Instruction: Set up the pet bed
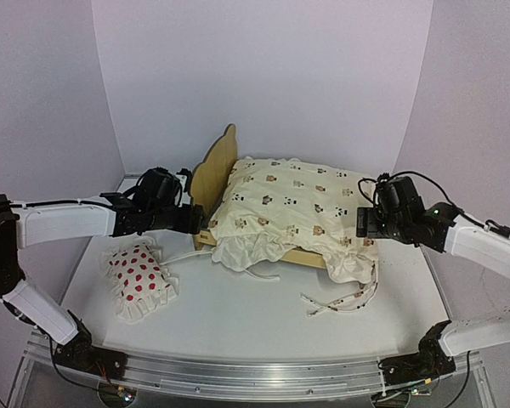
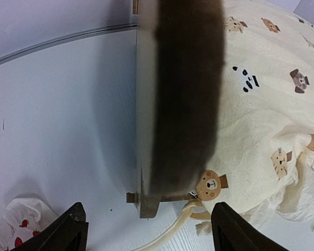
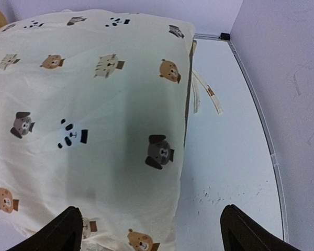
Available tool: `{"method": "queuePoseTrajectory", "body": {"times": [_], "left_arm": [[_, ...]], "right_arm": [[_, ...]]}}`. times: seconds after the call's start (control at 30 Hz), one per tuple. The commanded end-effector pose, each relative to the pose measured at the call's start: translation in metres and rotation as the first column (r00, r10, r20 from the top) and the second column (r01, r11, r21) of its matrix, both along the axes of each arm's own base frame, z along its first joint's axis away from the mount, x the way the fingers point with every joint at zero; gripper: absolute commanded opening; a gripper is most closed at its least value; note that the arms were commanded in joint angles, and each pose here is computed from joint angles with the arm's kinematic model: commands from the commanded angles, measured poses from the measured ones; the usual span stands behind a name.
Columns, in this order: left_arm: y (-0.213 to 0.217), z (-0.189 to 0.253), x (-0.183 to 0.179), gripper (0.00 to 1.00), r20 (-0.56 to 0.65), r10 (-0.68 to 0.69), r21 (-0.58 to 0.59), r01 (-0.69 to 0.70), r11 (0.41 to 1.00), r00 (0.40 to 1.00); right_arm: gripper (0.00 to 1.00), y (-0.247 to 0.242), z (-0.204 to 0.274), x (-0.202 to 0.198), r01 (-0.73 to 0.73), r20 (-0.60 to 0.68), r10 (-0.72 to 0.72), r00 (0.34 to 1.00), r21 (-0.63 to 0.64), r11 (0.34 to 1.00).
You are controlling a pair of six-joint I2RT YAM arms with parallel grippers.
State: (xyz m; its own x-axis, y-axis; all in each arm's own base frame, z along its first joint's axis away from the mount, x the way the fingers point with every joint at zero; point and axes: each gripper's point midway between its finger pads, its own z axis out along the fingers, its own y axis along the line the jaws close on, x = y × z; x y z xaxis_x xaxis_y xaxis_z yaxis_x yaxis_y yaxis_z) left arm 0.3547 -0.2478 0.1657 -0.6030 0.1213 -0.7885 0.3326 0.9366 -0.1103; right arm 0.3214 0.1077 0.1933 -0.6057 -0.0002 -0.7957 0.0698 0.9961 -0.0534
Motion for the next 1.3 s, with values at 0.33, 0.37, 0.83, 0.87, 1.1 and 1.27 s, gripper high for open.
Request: {"method": "queuePoseTrajectory", "body": {"times": [0.33,0.37,0.83,0.87,1.1,1.27], "left_arm": [[-0.01,0.022,0.02,0.07,0.103,0.023,-0.052,-0.018,0.998,0.994],[-0.007,0.022,0.018,0.03,0.105,0.029,-0.051,-0.024,0.998,0.994],[0.037,0.024,-0.027,0.03,0.042,0.087,-0.035,-0.086,0.996,0.995],[0.038,0.025,-0.03,0.03,0.037,0.086,-0.039,-0.085,0.996,0.996],[0.058,0.021,-0.052,0.06,-0.004,0.125,-0.053,-0.125,0.991,0.992],[0.067,0.014,-0.058,0.3,-0.021,0.144,-0.03,-0.144,0.989,0.989]], "right_arm": [[0.58,0.034,-0.07,0.013,-0.075,-0.238,0.124,0.963,0.201,0.977],[0.55,0.036,-0.073,0.011,-0.079,-0.245,0.132,0.96,0.217,0.973],[0.46,0.084,-0.089,-0.028,-0.171,-0.305,0.276,0.912,0.33,0.929],[0.46,0.087,-0.087,-0.03,-0.182,-0.299,0.285,0.911,0.33,0.926],[0.47,0.102,-0.085,-0.042,-0.231,-0.292,0.33,0.898,0.328,0.916],[0.51,0.099,-0.077,-0.037,-0.251,-0.271,0.33,0.904,0.288,0.924]]}}
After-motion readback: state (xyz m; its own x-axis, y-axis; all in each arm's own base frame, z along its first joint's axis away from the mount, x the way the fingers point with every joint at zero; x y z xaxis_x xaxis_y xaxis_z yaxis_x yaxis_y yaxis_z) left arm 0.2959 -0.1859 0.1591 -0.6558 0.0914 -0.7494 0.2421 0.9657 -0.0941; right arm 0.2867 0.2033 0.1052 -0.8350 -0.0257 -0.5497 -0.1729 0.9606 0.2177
